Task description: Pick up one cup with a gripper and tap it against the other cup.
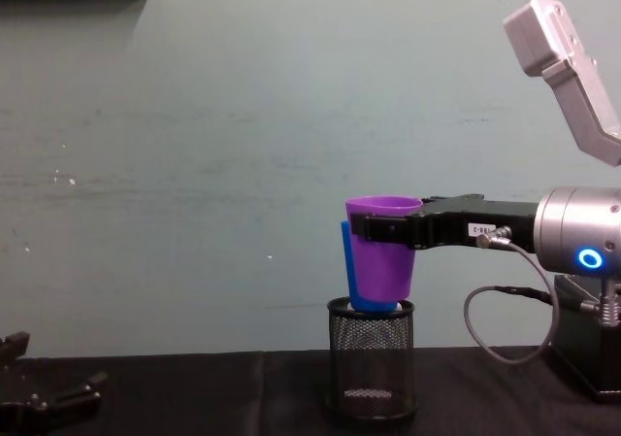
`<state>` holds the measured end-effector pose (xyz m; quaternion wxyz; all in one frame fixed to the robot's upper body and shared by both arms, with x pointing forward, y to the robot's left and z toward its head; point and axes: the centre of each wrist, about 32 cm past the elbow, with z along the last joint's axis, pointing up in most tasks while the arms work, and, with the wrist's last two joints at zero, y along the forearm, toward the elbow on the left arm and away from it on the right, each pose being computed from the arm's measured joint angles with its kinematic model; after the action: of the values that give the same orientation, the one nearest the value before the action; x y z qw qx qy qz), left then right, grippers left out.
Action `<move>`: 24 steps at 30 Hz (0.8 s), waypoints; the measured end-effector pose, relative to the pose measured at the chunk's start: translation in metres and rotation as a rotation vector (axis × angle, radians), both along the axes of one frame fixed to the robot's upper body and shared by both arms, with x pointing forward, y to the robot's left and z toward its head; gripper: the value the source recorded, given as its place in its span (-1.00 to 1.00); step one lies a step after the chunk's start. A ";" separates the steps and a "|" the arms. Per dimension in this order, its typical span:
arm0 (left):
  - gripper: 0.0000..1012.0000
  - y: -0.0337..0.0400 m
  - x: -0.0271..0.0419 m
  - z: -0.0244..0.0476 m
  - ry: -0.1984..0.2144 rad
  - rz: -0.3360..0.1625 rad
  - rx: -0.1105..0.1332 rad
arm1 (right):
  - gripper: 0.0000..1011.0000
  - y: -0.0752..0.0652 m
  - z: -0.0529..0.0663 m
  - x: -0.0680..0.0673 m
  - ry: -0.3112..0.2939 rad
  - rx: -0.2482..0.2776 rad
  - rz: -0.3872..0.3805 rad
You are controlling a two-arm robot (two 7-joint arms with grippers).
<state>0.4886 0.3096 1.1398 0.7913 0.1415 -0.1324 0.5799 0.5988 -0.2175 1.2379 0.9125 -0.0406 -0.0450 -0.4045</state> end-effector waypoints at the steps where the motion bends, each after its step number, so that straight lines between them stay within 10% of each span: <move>1: 0.98 0.0000 0.0000 0.0000 0.000 0.000 0.000 | 0.45 0.000 0.000 0.000 0.000 0.000 0.000; 24: 0.98 0.0000 0.0000 0.0000 0.000 0.000 0.000 | 0.45 0.000 0.000 0.000 0.000 0.000 0.000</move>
<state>0.4886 0.3097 1.1398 0.7913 0.1415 -0.1325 0.5799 0.5988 -0.2175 1.2379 0.9125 -0.0406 -0.0450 -0.4045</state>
